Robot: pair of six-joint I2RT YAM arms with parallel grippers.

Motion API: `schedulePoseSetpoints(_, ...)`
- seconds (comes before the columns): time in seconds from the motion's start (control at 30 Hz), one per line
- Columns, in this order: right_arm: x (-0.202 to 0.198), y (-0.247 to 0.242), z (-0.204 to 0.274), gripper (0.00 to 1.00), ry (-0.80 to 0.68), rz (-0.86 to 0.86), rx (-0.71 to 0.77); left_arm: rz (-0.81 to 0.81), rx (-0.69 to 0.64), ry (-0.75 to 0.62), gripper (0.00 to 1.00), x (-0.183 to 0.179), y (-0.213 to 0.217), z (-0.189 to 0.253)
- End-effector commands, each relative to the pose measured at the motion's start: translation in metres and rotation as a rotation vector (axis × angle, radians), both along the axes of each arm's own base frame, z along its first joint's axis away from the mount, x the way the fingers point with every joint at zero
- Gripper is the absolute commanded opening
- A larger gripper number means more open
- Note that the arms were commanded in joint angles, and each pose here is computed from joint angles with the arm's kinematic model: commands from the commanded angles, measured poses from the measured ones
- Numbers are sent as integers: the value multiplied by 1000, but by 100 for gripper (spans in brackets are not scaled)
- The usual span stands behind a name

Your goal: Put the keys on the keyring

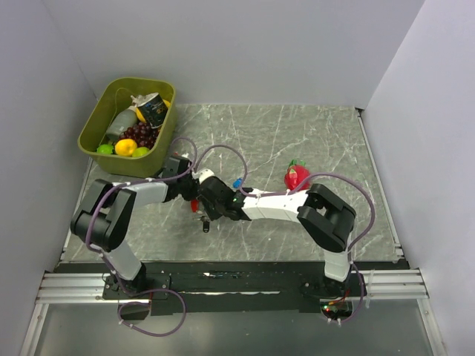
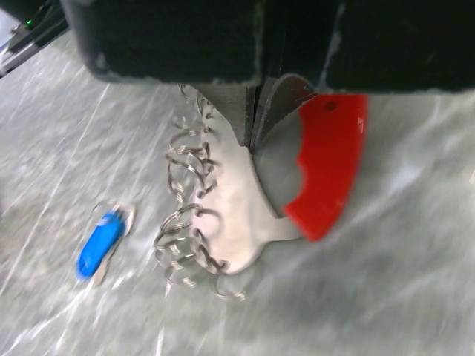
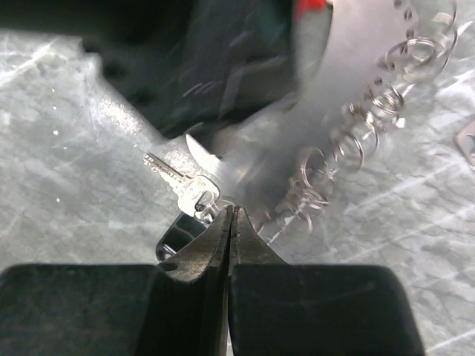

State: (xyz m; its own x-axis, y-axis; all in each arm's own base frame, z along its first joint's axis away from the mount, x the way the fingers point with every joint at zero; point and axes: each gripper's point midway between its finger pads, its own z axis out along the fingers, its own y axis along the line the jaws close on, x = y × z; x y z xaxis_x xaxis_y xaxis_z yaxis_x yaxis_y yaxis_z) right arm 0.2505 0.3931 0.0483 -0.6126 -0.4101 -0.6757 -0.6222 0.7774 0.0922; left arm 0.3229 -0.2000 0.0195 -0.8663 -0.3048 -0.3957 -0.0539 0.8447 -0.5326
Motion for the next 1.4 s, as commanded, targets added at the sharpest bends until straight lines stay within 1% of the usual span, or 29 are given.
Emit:
schedulePoseSetpoints(0.0,0,11,2,0,14,0,14,49,77,99,1,-8,11,-38)
schedulePoseSetpoints(0.23,-3,3,-13,0,33,-3,-50,52,92,116,1,-14,15,-45)
schedulePoseSetpoints(0.47,-7,5,-4,0,10,16,0,34,88,134,1,-19,14,-50)
schedulePoseSetpoints(0.57,-12,9,-2,0,5,53,18,23,88,140,1,-21,12,-52)
schedulePoseSetpoints(0.73,-21,15,-6,0,11,88,11,19,93,148,1,-24,12,-54)
schedulePoseSetpoints(0.77,-23,16,-8,0,11,90,6,18,82,124,1,-19,10,-52)
schedulePoseSetpoints(0.93,-23,17,-11,0,0,87,-8,13,69,127,1,-19,7,-52)
schedulePoseSetpoints(1.07,-16,15,-8,0,-36,50,-25,9,68,132,1,-20,7,-53)
schedulePoseSetpoints(1.13,-15,7,-23,0,-21,33,-93,9,72,133,1,-21,8,-54)
schedulePoseSetpoints(1.23,-8,3,-29,0,-35,-3,-129,7,73,137,1,-22,8,-54)
schedulePoseSetpoints(1.37,2,-19,-24,0,-53,-98,-186,-6,91,134,1,-24,11,-55)
